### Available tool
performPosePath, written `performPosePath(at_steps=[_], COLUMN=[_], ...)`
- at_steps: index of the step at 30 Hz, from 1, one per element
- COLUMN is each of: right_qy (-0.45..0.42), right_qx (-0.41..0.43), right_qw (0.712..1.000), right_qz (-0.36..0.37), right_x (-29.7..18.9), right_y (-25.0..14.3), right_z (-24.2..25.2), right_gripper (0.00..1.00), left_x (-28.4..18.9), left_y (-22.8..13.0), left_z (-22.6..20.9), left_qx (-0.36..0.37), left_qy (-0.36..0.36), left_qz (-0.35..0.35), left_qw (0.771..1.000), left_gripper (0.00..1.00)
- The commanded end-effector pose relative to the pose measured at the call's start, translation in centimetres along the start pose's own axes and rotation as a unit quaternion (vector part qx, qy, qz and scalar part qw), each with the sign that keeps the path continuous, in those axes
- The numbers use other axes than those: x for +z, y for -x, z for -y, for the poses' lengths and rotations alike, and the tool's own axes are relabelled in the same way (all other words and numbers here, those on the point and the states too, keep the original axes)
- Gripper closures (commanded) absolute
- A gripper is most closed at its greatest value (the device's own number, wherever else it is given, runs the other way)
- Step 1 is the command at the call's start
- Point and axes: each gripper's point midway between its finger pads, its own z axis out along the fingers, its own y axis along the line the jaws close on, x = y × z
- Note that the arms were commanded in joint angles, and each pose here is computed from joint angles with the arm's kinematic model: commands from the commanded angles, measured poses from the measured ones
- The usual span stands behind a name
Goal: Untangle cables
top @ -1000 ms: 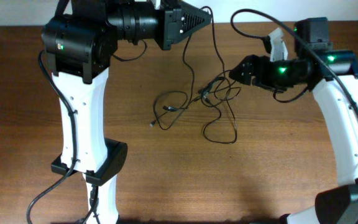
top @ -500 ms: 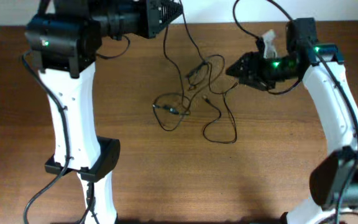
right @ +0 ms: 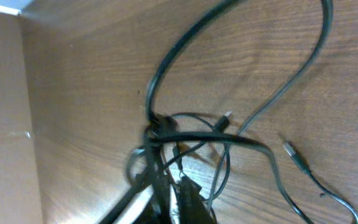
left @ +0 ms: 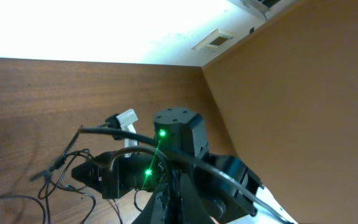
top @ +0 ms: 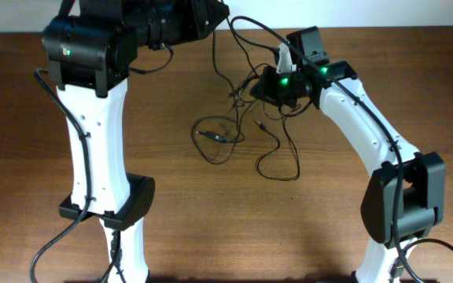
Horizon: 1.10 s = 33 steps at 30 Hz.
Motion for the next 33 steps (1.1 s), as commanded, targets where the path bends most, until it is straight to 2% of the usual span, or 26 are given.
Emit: performPosePath(at_steps=[1,4,7,13,16,18,19,20,21,23,26,27,28,29,30,31,32,33], right_qy=[-0.027,-0.116,-0.153,-0.170,-0.206,-0.202,-0.123,-0.004,0.086,0.086,0.024,0.023,0.025,0.026,0.022,0.004,-0.009,-0.005], right_qx=[0.046,0.118,0.179,0.202,0.200,0.181,0.113,0.029,-0.027,-0.051,-0.038,-0.042,-0.047,-0.044,-0.039,-0.036,-0.020,-0.006], right_qw=[0.998,0.986,0.972,0.964,0.958,0.962,0.985,0.997,0.992,0.993,0.999,0.999,0.999,0.999,0.999,0.999,1.000,1.000], right_qz=[0.015,0.016,0.005,-0.009,-0.007,-0.022,-0.049,-0.073,-0.083,-0.065,-0.026,-0.014,-0.002,-0.007,-0.014,-0.015,-0.016,-0.012], right_x=[-1.9,-4.5,-5.1,-4.9,-5.3,-5.3,-4.5,-4.2,-5.2,-7.9,-12.2,-13.5,-14.5,-14.7,-14.7,-14.6,-14.7,-15.5], right_y=[1.7,2.1,0.6,-1.3,-1.6,-2.1,-2.1,-2.2,-2.3,-1.0,0.5,0.7,0.7,0.4,0.0,-0.1,-0.2,0.1], right_z=[3.2,10.4,16.5,19.9,21.1,20.9,18.3,14.2,10.6,8.4,7.6,7.1,6.6,6.5,6.7,7.4,7.9,8.3], right_gripper=[0.96,0.96,0.96,0.96,0.96,0.96,0.96,0.96,0.96,0.96,0.96,0.96,0.96,0.96,0.96,0.96,0.96,0.96], left_x=[-1.9,-4.2,-8.4,-14.4,-16.1,-17.0,-16.9,-16.1,-14.7,-11.9,-10.0,-9.8,-9.5,-9.1,-8.9,-9.0,-9.1,-9.1], left_y=[0.7,2.1,4.0,5.8,6.2,7.2,7.2,6.5,5.3,2.6,1.1,0.9,0.7,0.6,0.3,0.3,0.6,1.3], left_z=[0.5,1.0,0.8,0.3,-0.3,-1.8,-2.6,-3.0,-3.5,-4.9,-7.8,-9.0,-9.1,-7.9,-4.7,-2.7,-2.0,-2.8], left_qx=[0.001,0.052,0.068,0.084,0.083,0.099,0.171,0.203,0.233,0.285,0.277,0.268,0.263,0.278,0.320,0.340,0.351,0.356], left_qy=[-0.006,-0.039,-0.042,-0.003,0.013,0.057,0.094,0.099,0.101,0.096,0.108,0.128,0.120,0.081,-0.010,-0.064,-0.081,-0.055], left_qz=[0.018,0.040,0.088,0.159,0.179,0.203,0.197,0.173,0.137,0.057,0.001,-0.010,-0.015,-0.012,0.002,0.016,0.027,0.031], left_qw=[1.000,0.997,0.993,0.984,0.980,0.972,0.961,0.959,0.957,0.952,0.955,0.955,0.957,0.957,0.947,0.938,0.932,0.932], left_gripper=[1.00,1.00,1.00,1.00,1.00,1.00,1.00,1.00,1.00,1.00,1.00,1.00,1.00,1.00,1.00,1.00,1.00,1.00])
